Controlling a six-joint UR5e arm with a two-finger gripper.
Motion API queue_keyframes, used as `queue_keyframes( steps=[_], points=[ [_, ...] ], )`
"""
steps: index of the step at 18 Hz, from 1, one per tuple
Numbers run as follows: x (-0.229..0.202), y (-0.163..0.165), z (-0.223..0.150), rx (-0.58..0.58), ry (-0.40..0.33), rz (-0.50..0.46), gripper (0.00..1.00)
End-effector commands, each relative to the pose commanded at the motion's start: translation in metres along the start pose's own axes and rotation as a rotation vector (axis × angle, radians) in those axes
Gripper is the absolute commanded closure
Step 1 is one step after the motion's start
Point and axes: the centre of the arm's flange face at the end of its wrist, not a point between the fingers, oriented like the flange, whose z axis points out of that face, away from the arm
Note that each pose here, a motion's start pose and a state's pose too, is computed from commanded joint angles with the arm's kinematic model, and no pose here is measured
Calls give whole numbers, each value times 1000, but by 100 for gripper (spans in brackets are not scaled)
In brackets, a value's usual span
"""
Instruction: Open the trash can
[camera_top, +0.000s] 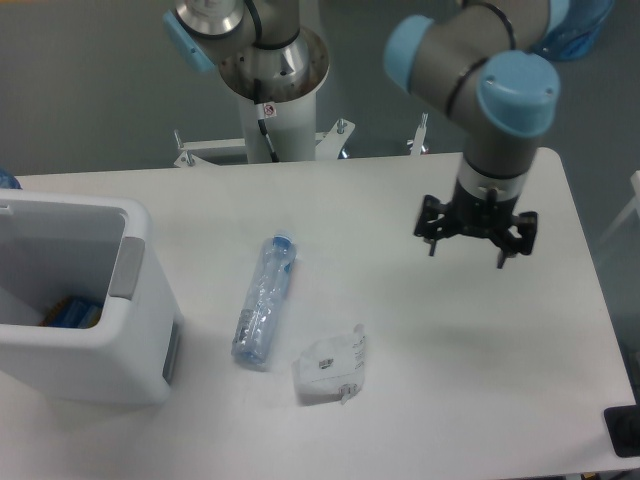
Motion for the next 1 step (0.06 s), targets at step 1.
queue_keyframes(
  steps=[1],
  points=[
    [1, 1, 3, -3, 6, 0, 0]
  ],
)
